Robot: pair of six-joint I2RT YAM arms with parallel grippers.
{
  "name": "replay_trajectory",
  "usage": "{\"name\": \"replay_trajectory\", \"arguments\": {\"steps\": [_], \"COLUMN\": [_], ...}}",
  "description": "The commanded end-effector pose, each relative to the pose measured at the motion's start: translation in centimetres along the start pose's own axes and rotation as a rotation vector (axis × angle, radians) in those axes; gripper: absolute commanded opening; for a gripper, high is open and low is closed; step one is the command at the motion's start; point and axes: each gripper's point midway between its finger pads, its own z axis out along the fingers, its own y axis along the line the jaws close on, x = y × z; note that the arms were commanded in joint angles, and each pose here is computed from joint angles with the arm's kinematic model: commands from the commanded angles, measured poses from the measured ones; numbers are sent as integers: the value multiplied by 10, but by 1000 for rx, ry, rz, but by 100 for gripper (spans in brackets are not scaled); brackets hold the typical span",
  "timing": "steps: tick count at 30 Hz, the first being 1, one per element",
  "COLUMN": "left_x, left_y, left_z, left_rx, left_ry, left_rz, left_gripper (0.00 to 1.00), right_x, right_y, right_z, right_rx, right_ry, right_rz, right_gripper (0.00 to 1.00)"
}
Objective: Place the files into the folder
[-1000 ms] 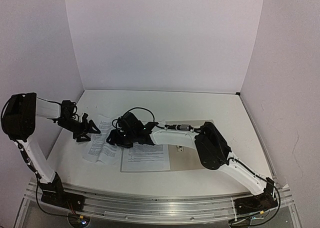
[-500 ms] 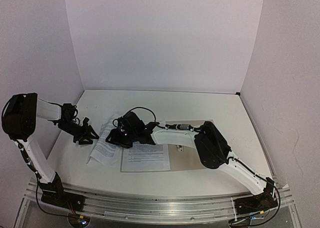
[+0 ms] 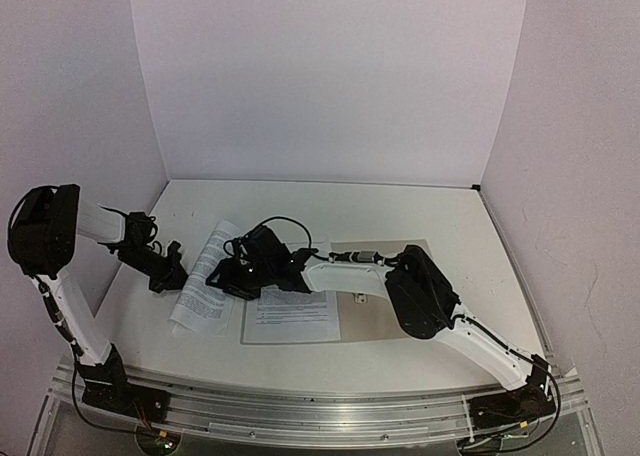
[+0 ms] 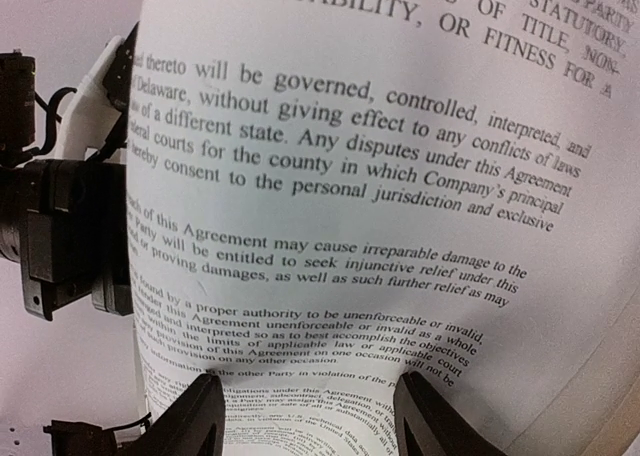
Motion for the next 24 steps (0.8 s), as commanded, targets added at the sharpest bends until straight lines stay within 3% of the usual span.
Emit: {"name": "replay_trajectory", "arguments": {"steps": [1,9,14,24], "left_x": [-4,-8,-12,-10], "left_y": [0,28,39,4], "left_z": [-1,-7,-9,-4], "left_rx": [-22,-199,-265,-86], "left_ry": [-9,-31,-34,-14], "left_rz": [25,36,26,55], "left_gripper": [0,0,0,0], "right_x": [32,-3,-4,11], "right_y": [-55,-5,-13,-37], "right_z": [11,-18,-26,14], "right_rx": [112,48,89,48], "right_ry": [101,23,5,57], "right_rz": [86,3,13,84], "right_gripper": [59,60,59,64]}}
